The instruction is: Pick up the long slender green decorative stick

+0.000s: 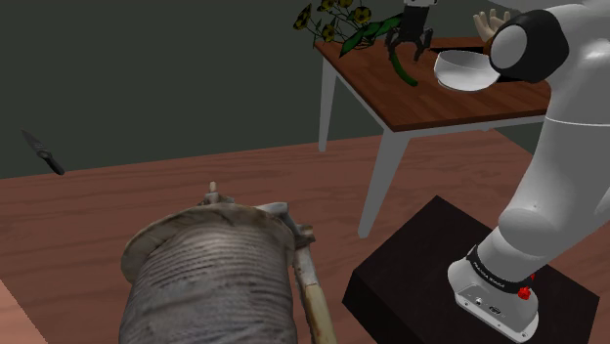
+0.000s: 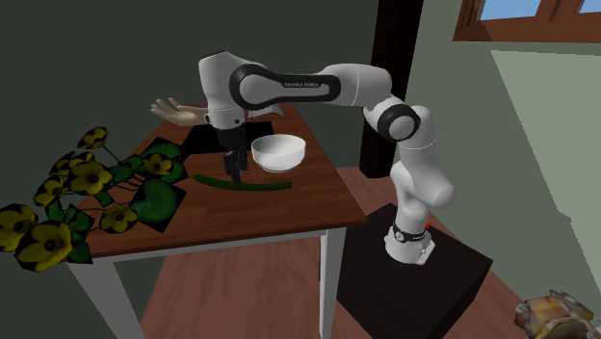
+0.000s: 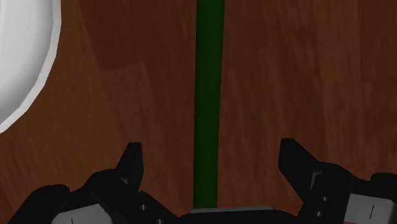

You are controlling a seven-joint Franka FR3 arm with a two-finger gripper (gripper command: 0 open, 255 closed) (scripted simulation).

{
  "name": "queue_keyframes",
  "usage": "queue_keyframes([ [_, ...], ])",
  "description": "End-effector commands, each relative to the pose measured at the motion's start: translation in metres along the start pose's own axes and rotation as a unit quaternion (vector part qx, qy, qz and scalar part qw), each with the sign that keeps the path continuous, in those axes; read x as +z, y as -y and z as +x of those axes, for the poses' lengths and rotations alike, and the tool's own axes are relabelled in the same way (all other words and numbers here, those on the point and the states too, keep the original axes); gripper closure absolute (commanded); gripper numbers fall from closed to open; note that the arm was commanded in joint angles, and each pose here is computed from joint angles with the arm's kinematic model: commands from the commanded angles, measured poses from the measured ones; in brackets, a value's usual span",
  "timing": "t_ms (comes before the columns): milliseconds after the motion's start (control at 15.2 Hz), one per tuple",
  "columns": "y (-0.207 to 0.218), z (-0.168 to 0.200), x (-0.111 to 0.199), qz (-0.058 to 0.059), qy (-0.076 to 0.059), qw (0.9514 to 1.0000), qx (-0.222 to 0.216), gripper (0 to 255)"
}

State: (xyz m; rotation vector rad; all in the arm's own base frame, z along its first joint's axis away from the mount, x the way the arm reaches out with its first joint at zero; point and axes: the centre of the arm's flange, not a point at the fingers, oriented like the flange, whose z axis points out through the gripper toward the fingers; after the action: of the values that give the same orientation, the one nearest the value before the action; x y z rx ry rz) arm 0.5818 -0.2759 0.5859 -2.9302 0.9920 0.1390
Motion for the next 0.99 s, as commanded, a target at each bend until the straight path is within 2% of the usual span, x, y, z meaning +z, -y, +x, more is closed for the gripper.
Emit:
queue_keyframes([
  [0,0.0,0.0016,0.0112,0.0,0.0,1.0,0.0,0],
  [198,-0.0001,0.0024,0.0195,0.0,0.0,1.0,0.0,0],
  [264,-0.0002,0.0021,0.0191,0.0,0.0,1.0,0.0,255],
  [924,0.0,0.0019,0.0143,0.0,0.0,1.0,0.0,255],
])
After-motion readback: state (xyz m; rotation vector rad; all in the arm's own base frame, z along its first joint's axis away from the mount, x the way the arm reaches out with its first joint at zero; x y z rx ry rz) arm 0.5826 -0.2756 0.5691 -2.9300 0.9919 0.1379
